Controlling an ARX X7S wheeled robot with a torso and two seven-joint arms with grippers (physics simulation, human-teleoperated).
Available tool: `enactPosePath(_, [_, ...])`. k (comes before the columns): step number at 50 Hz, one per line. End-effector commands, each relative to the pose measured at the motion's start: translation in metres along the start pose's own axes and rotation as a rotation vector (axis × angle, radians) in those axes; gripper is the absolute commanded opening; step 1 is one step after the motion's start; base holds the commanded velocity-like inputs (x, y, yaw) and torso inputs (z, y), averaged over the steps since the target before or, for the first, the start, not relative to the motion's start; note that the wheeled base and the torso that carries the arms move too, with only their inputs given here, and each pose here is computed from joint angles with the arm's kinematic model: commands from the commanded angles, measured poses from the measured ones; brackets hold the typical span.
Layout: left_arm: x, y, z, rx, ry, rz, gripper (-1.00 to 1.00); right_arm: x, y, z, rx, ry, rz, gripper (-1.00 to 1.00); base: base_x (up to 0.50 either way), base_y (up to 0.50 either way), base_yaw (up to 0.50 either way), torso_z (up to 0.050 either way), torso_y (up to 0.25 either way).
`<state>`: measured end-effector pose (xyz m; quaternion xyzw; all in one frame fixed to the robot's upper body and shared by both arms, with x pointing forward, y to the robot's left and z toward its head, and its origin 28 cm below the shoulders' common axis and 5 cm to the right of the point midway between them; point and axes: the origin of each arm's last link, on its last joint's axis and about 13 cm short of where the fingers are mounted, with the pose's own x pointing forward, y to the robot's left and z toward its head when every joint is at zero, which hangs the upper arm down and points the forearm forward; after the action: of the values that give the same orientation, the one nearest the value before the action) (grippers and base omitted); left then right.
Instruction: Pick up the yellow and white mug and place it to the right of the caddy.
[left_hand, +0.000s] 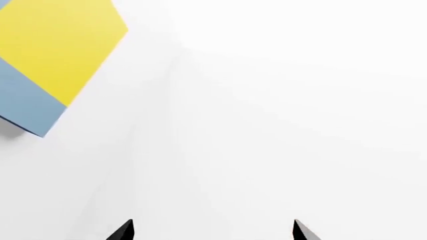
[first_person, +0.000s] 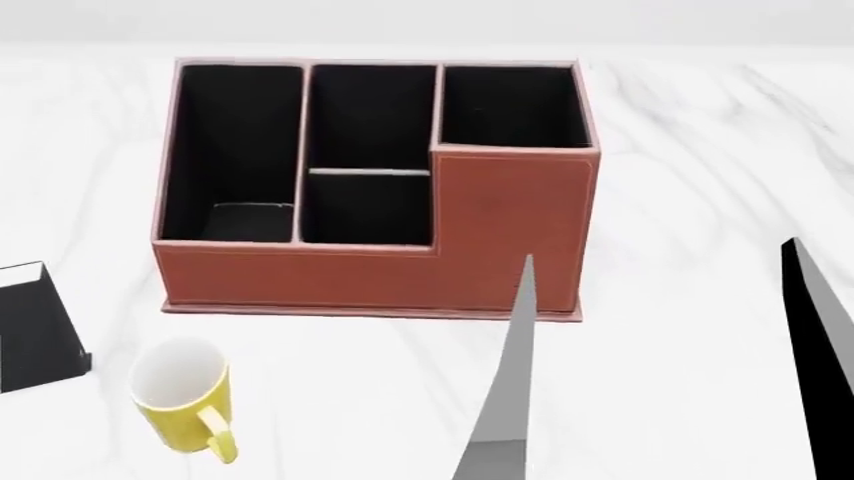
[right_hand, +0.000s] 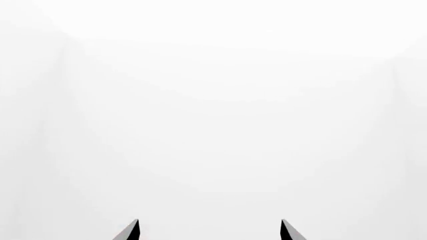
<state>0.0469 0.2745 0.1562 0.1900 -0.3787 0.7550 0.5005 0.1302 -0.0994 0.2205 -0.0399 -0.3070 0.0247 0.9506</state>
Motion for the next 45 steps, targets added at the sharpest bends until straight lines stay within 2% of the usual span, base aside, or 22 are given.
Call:
enactPosePath(1, [-0.0003,0.0000,0.0001,-0.001,0.001,-0.001,1.00,0.0001,0.0001,0.0002,0.003,-0.002,0.000,1.00,0.50,0.00,0.00,0.000,0.000])
enactPosePath(39, [0.0005,0.0008,0.0002,-0.004,0.003,-0.004,1.00,-0.0001,0.0001,0.0007,0.009,-0.010,0.005,1.00,0.50,0.00,0.00,0.000,0.001])
enactPosePath(45, [0.0010,0.0009,0.0002,-0.005,0.002,-0.003,1.00,0.0001,0.0028,-0.0007,-0.002,-0.005,0.026,1.00,0.02,0.00,0.00,0.000,0.004])
